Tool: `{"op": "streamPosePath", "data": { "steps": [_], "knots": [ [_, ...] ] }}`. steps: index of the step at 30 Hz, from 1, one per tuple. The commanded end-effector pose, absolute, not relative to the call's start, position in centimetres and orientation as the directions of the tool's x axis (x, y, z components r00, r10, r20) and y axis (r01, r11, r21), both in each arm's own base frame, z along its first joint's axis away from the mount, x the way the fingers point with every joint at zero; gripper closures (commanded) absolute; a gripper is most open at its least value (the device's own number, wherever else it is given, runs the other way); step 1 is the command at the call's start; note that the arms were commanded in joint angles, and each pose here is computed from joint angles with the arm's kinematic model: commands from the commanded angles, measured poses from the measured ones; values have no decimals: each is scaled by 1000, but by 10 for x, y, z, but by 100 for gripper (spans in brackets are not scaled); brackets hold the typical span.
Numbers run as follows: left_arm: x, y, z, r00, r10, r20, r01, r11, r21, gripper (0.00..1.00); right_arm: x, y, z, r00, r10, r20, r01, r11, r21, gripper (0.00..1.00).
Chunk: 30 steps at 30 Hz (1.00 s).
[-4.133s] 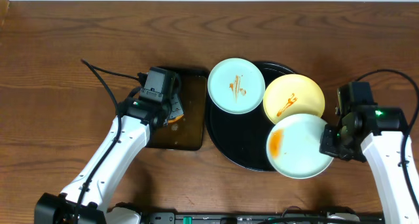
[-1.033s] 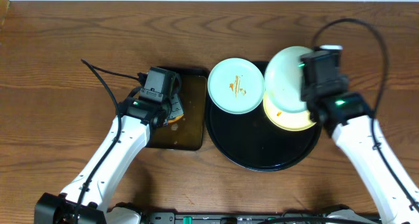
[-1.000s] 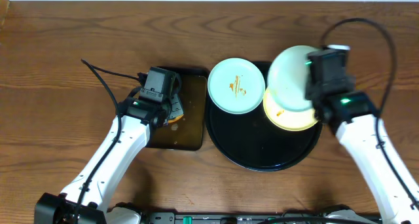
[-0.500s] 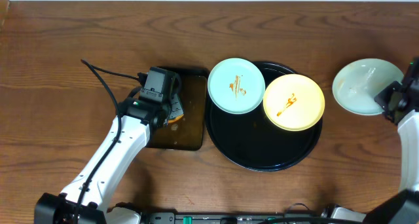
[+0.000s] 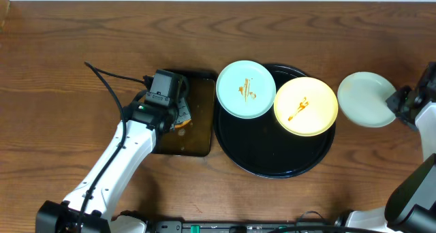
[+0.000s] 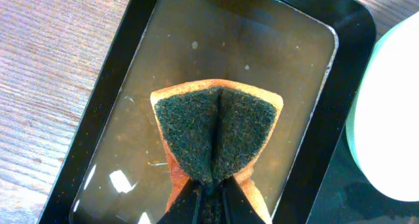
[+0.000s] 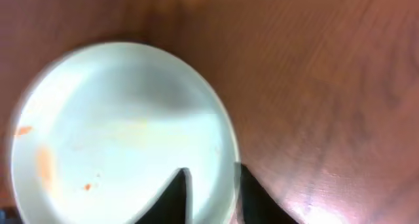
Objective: Clean dirty plates on tray and stack at the side
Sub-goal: 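Move the right gripper back to grip the yellow plate rim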
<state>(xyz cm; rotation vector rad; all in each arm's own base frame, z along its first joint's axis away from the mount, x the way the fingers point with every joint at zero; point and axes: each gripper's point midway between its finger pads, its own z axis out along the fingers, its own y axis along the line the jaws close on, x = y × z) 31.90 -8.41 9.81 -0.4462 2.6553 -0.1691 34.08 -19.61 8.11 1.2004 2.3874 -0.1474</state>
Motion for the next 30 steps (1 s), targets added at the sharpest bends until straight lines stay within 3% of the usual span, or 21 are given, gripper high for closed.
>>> {"op": "streamPosePath", "data": {
  "steps": [1,4,7,13,21,25,30],
  "knots": [
    [319,-81,97,-850,-333,-408,-286,942,-175,92,365,-172,95,-593,669,-448,650,726,224,67],
    [319,-81,97,-850,-333,-407,-286,942,-175,92,382,-125,102,-715,550,-433,422,832,360,64],
    [319,-81,97,-850,-333,-407,-286,942,-175,92,383,-89,103,-788,456,-414,278,863,422,57],
    [319,-81,97,-850,-333,-407,-286,942,-175,92,370,-54,86,-870,324,-372,171,905,389,55],
    [319,-81,97,-850,-333,-407,-286,942,-175,92,361,-39,39,-912,290,-290,197,930,311,55],
    [319,-81,97,-850,-333,-407,-286,942,-175,92,363,-26,25,-925,282,-253,180,915,360,61],
    [319,-81,97,-850,-333,-407,-286,942,-175,92,360,-13,14,-940,267,-213,168,905,392,79]
  ]
}}
